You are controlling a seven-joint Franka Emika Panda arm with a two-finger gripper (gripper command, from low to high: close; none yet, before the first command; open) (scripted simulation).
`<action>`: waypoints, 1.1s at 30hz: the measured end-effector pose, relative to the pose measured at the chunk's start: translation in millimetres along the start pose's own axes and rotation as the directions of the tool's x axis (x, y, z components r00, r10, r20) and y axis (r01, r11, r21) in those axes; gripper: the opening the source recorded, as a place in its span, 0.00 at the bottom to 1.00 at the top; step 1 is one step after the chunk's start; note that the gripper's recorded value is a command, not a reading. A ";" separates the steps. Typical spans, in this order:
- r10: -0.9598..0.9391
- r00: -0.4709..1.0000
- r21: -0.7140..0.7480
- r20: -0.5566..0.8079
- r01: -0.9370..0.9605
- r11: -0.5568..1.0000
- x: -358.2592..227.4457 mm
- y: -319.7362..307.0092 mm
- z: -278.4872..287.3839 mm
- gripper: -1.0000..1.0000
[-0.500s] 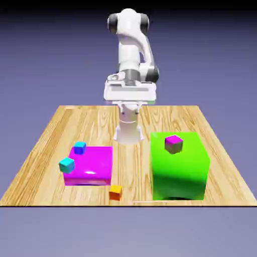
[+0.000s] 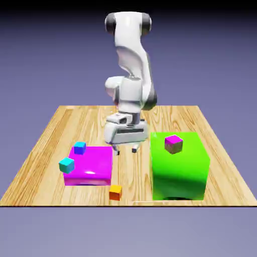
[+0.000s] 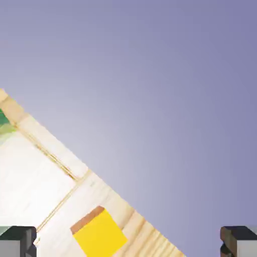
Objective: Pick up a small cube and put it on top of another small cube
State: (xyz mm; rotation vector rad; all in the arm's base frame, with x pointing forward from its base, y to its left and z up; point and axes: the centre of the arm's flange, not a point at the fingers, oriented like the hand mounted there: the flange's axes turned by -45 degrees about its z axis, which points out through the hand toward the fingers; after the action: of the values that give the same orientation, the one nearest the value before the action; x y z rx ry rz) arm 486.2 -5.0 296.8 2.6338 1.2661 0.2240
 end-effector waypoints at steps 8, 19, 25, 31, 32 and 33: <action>-0.437 0.886 0.228 0.155 0.398 0.889 -5.2 -3.7 105.3 0.50; -0.466 0.870 0.248 0.159 0.421 0.872 -13.6 -11.0 153.2 0.00; -0.445 0.881 0.204 0.158 0.412 0.888 12.7 0.1 79.8 0.00; -0.538 0.831 0.148 0.144 0.519 0.842 90.0 -28.1 -32.0 0.00; -0.554 0.821 0.139 0.137 0.537 0.832 100.9 -36.4 -51.9 0.00; -0.568 0.813 0.132 0.129 0.554 0.822 110.1 -44.5 -71.8 0.00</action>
State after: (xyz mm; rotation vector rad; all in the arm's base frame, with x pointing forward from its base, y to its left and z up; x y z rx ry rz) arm 504.7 117.3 359.9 2.1472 1.9506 -0.1478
